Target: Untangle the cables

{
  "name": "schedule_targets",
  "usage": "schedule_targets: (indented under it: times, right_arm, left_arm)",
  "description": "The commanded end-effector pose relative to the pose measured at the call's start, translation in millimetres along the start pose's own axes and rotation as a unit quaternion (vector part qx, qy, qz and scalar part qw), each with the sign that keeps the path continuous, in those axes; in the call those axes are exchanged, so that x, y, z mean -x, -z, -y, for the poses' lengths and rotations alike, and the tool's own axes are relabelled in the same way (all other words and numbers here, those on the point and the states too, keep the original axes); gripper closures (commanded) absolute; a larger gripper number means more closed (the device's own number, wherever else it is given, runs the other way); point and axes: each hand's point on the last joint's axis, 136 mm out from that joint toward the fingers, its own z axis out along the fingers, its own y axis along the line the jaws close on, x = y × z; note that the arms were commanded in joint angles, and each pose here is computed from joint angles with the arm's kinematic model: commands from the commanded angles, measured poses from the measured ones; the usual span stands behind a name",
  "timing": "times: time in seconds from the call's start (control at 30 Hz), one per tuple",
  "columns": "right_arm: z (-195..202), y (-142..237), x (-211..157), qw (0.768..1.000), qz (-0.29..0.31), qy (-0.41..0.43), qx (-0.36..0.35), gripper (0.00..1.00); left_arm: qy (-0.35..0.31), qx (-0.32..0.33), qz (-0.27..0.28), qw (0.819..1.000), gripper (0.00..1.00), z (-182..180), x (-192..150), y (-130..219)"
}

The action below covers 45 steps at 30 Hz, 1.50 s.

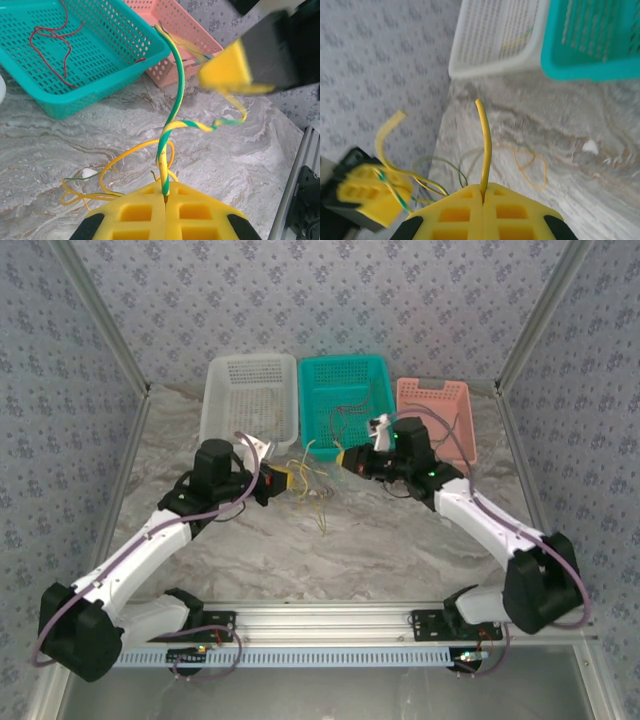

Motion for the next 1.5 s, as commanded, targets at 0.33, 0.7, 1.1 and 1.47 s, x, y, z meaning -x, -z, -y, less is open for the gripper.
schedule_targets:
  times: [0.33,0.7,1.1,1.47]
  right_arm:
    - [-49,96,107,0.952,0.304,-0.032,-0.021,1.00]
    - [-84,120,165,0.919,0.395,-0.022,0.002,1.00]
    - [-72,86,136,0.974,0.168,0.071,-0.137,0.71]
    - [0,142,41,0.957,0.222,0.018,-0.187,0.70]
  left_arm:
    - [-0.016,0.036,-0.095,0.995,1.00,15,-49,-39]
    - [-0.080,0.007,-0.146,0.986,1.00,53,-67,-74]
    - [0.024,-0.051,-0.085,0.995,1.00,60,-20,-64]
    - [0.075,-0.071,-0.044,0.994,1.00,57,6,-46]
